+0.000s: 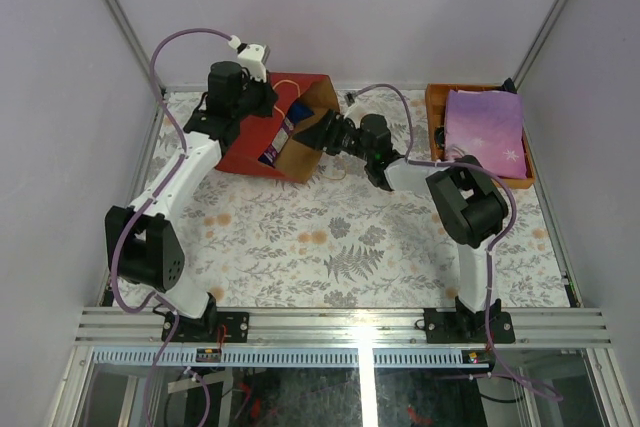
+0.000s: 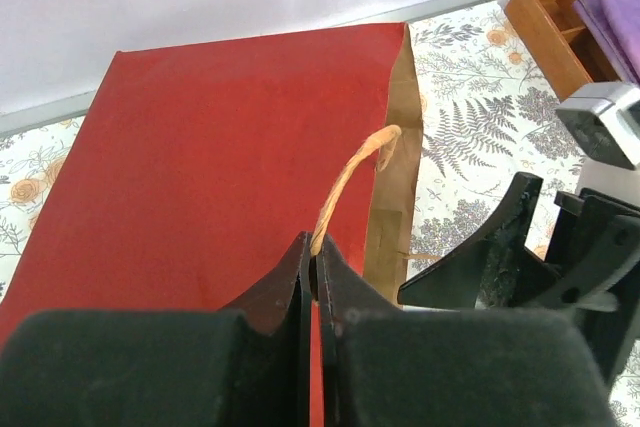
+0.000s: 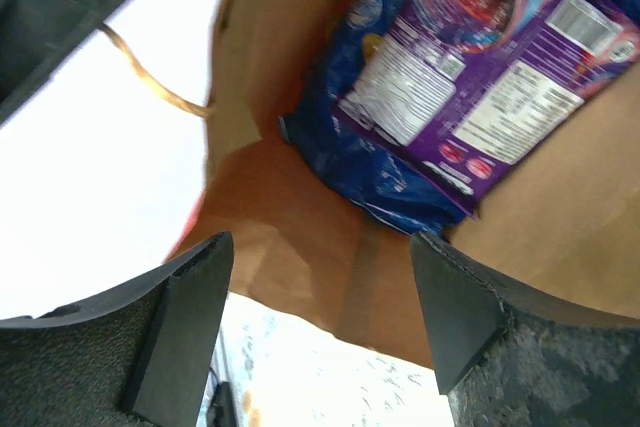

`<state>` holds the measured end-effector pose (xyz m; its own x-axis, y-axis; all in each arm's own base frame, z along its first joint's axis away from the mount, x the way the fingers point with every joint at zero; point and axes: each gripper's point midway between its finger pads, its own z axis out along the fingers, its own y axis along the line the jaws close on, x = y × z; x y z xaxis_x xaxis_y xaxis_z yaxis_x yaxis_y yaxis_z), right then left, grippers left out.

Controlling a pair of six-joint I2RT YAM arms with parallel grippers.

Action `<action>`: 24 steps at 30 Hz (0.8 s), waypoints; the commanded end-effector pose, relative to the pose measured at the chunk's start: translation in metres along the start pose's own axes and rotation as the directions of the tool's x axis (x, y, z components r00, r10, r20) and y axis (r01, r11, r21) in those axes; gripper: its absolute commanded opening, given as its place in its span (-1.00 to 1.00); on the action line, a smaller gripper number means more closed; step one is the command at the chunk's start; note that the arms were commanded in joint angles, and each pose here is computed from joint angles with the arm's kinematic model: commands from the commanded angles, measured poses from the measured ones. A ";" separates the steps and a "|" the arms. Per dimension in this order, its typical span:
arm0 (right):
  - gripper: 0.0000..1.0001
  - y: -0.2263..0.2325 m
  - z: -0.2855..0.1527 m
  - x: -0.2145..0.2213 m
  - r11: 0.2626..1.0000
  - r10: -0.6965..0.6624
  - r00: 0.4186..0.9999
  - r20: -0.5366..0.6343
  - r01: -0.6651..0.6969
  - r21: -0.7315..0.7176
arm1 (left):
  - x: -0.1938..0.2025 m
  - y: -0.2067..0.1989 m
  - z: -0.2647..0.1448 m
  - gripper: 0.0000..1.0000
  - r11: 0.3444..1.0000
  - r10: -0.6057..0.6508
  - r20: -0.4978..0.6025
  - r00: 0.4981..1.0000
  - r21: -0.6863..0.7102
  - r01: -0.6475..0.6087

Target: Take the snacks out of the paper bag

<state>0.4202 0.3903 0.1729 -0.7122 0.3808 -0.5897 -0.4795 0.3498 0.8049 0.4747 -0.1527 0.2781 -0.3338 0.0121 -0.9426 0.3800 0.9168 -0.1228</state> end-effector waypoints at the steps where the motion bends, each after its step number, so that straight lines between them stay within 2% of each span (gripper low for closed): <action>1: 0.56 0.087 -0.006 -0.040 0.967 -0.001 0.988 0.157 0.041 -0.252 | -0.018 0.005 0.005 -1.00 0.999 -0.016 0.071 0.997 -0.032 0.018; 8: 0.50 0.107 0.003 -0.029 0.951 0.059 0.986 0.154 -0.009 -0.308 | -0.011 0.016 0.014 -1.00 0.996 -0.026 0.045 0.999 -0.089 0.030; 12: 0.50 0.111 0.021 -0.018 0.961 0.050 0.993 0.108 -0.019 -0.276 | -0.010 0.019 0.016 -1.00 0.994 -0.031 0.043 0.999 -0.105 0.036; 18: 0.32 0.091 0.040 -0.013 0.989 0.042 0.995 0.091 -0.028 -0.146 | -0.012 0.021 0.017 -1.00 0.993 -0.033 0.041 0.999 -0.116 0.038; 24: 0.27 0.067 0.048 -0.010 0.999 0.036 0.997 0.064 -0.036 -0.007 | -0.015 0.025 0.018 -1.00 0.990 -0.035 0.041 0.999 -0.137 0.040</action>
<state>0.4086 0.4504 0.2383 -0.7107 0.4493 -0.5412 -0.4858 0.2429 0.8396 0.4945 -0.1405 0.2654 -0.3598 -0.0175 -0.9329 0.2747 0.9535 -0.1239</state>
